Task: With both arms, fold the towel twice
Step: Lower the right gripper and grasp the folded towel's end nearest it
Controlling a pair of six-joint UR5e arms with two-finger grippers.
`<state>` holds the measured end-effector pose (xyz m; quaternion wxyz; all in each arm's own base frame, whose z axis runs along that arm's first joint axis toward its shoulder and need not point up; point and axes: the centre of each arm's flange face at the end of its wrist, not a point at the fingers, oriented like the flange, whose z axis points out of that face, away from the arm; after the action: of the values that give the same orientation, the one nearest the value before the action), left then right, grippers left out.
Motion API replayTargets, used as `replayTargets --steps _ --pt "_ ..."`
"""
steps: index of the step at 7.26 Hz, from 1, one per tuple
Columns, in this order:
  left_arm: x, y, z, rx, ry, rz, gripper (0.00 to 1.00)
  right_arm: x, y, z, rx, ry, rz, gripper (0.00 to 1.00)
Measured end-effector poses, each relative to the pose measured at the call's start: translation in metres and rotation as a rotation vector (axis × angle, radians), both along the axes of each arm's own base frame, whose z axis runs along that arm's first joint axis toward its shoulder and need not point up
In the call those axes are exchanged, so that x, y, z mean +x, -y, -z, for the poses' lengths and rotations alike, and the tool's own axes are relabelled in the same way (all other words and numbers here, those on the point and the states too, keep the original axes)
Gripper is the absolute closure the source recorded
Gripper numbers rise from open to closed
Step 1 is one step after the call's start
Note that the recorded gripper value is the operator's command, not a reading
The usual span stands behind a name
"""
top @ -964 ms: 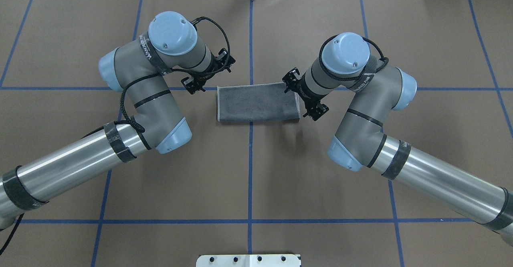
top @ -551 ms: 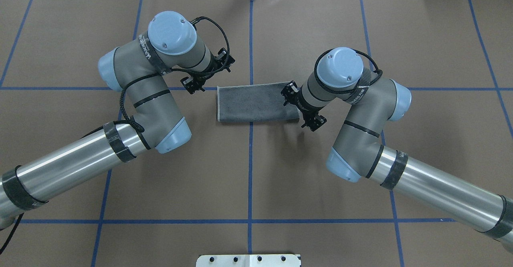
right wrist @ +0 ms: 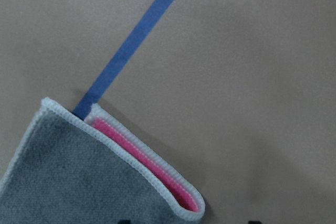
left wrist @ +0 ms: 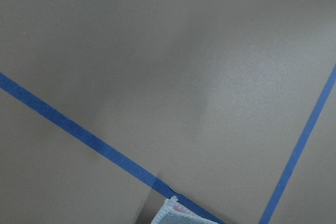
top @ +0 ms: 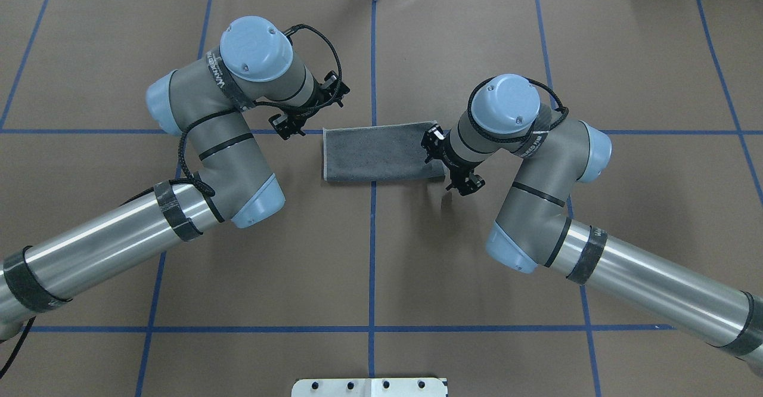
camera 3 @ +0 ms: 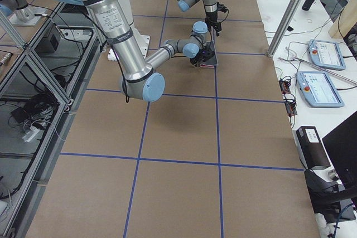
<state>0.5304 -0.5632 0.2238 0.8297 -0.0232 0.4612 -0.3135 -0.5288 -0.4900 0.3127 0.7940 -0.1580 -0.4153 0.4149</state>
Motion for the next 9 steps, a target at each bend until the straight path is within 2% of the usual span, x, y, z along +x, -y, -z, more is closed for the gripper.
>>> replayTargets --steps 1,2,5,9 --pt "-0.0003 0.0002 0.0001 0.0 0.0 0.0 0.01 0.0002 0.0006 -0.0019 -0.006 -0.003 -0.008 0.33" --pt "-0.0004 0.0002 0.0 0.001 0.0 0.0 0.01 0.0013 0.0026 -0.0041 -0.009 -0.008 -0.016 0.41" --pt "-0.0002 -0.0002 -0.0011 0.001 0.001 -0.001 0.01 0.0054 0.0089 -0.0059 -0.018 -0.014 -0.039 1.0" --pt "-0.0006 0.0 -0.0024 0.0 0.002 -0.001 0.01 0.0069 0.0093 -0.0036 -0.036 -0.003 -0.058 1.0"
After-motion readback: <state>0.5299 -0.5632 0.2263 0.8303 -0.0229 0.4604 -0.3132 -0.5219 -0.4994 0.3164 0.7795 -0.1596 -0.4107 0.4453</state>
